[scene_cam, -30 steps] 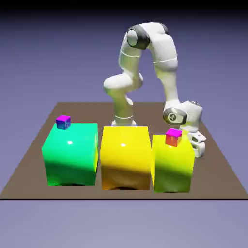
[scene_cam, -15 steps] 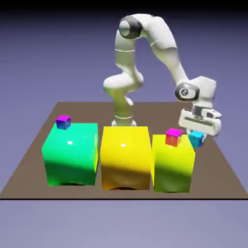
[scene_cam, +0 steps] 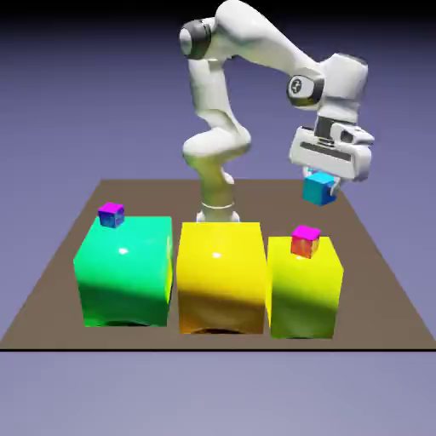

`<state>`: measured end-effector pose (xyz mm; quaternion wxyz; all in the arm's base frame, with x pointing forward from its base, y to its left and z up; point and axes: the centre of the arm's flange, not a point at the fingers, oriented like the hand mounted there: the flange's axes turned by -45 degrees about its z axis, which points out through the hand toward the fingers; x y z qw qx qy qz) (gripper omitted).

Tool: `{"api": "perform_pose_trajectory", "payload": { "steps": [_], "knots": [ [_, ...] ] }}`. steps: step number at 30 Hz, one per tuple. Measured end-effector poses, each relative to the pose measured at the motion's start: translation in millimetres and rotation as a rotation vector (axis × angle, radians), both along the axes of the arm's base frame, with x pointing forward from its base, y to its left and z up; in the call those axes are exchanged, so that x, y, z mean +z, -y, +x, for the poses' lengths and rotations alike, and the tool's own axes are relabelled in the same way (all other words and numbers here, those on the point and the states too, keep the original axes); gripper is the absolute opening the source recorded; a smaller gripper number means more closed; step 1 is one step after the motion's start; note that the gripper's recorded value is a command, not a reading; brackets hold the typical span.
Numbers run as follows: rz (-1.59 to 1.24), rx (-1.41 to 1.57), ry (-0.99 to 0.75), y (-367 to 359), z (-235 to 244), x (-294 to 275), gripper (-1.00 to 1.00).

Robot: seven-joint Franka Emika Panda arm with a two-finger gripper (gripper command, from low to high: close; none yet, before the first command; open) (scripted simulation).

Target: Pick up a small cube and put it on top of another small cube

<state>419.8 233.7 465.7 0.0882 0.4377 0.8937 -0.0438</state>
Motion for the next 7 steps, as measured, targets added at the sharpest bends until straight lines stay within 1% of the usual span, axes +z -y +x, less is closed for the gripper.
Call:
{"api": "perform_pose_trajectory", "payload": {
  "steps": [4, 5, 7],
  "knots": [
    [0.000, 0.000, 0.000, 7, 6, -65, -1.00],
    [0.000, 0.000, 0.000, 8, 6, -69, 1.00],
    [0.001, 0.000, 0.001, 8, 6, -69, 1.00]
  ]
}}
